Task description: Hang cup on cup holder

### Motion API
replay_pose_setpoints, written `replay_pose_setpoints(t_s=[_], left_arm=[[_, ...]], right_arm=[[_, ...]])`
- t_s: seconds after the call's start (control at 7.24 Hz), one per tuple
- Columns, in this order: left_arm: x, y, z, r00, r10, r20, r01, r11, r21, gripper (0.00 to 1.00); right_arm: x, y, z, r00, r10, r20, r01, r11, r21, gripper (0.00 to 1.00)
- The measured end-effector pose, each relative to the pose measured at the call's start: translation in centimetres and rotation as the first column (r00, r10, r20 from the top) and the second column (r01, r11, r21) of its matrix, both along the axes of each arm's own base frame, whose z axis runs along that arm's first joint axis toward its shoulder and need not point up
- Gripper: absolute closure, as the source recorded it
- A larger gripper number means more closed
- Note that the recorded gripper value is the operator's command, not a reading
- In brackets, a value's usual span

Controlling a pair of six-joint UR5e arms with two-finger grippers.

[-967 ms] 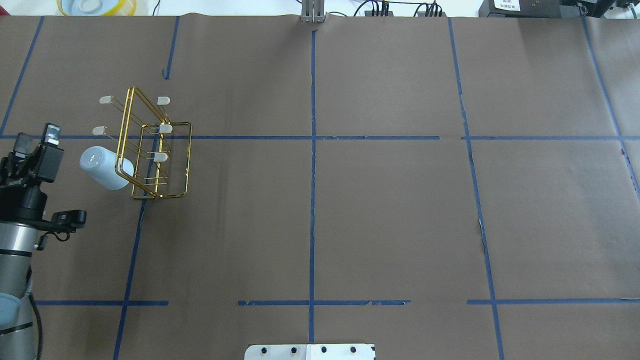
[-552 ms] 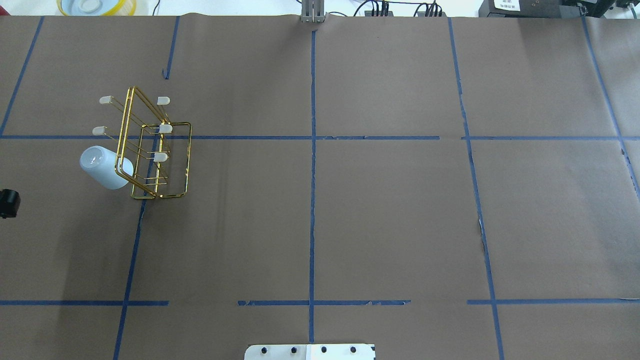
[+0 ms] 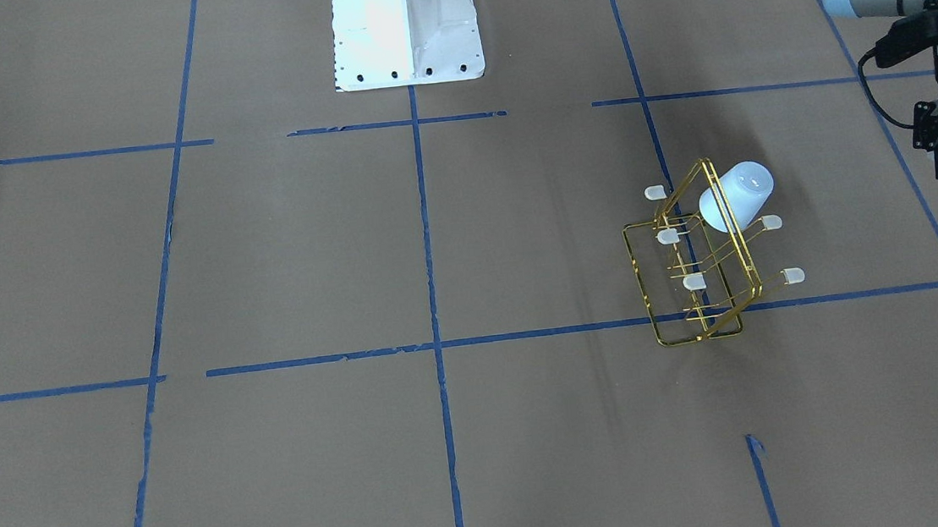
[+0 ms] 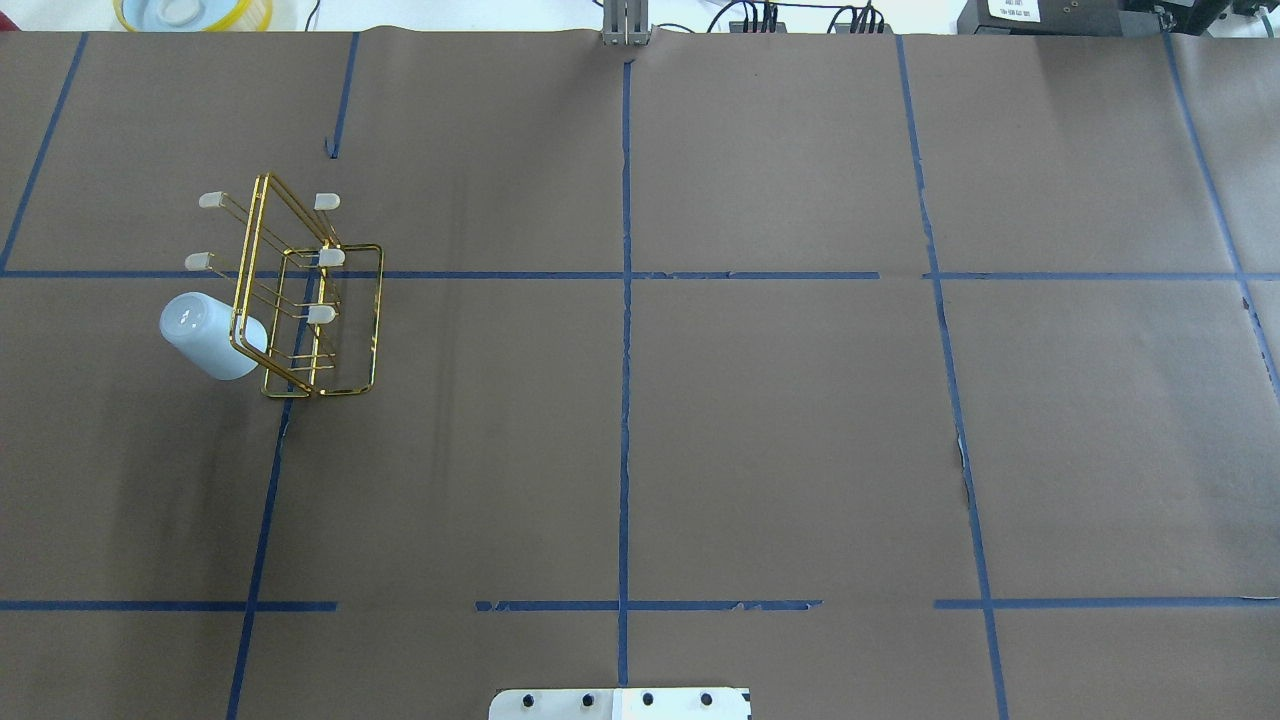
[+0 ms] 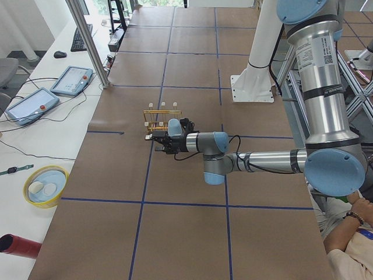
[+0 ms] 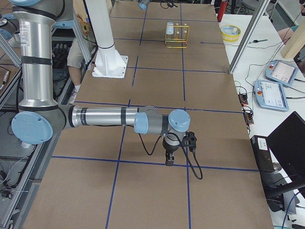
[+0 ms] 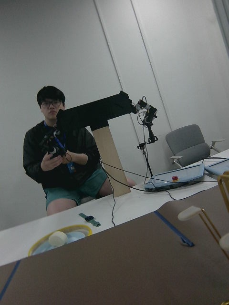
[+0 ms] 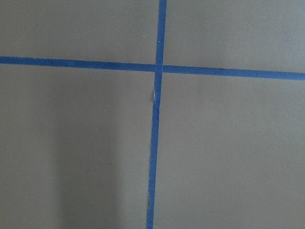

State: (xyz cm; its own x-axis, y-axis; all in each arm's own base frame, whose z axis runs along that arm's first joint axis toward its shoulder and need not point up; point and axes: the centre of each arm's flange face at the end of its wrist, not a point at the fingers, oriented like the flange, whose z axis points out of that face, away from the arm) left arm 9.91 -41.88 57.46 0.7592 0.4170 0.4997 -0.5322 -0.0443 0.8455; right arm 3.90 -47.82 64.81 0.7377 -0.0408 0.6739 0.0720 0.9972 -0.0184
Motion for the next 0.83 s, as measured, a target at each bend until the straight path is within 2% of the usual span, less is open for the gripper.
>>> replay_pose_setpoints(t_s=[0.14,0.28,0.41,0.55,0.69,0.83], left_arm=[[-1.6,-1.8,0.5,0.991,0.045,-0.123,-0.065,0.984,-0.168,0.00],[-2.9,-3.2,1.2,0.967,0.043,-0.252,-0.133,0.927,-0.351,0.00],[-4.1,-4.4,1.8,0.936,-0.007,-0.352,-0.189,0.834,-0.518,0.00],[-5.1,-5.5,2.7,0.910,-0.081,-0.405,-0.230,0.716,-0.659,0.00],[-6.2,-6.5,3.4,0.895,-0.155,-0.418,-0.254,0.595,-0.763,0.00],[-7.3,-7.1,3.9,0.881,-0.217,-0.421,-0.279,0.481,-0.831,0.00]], right_arm=[[0.0,0.0,0.0,1.000,0.000,0.000,0.000,1.000,0.000,0.00],[0.0,0.0,0.0,1.000,0.000,0.000,0.000,1.000,0.000,0.00],[0.0,0.0,0.0,1.000,0.000,0.000,0.000,1.000,0.000,0.00],[0.0,0.0,0.0,1.000,0.000,0.000,0.000,1.000,0.000,0.00],[0.0,0.0,0.0,1.000,0.000,0.000,0.000,1.000,0.000,0.00],[0.0,0.0,0.0,1.000,0.000,-0.001,0.000,1.000,0.000,0.00]])
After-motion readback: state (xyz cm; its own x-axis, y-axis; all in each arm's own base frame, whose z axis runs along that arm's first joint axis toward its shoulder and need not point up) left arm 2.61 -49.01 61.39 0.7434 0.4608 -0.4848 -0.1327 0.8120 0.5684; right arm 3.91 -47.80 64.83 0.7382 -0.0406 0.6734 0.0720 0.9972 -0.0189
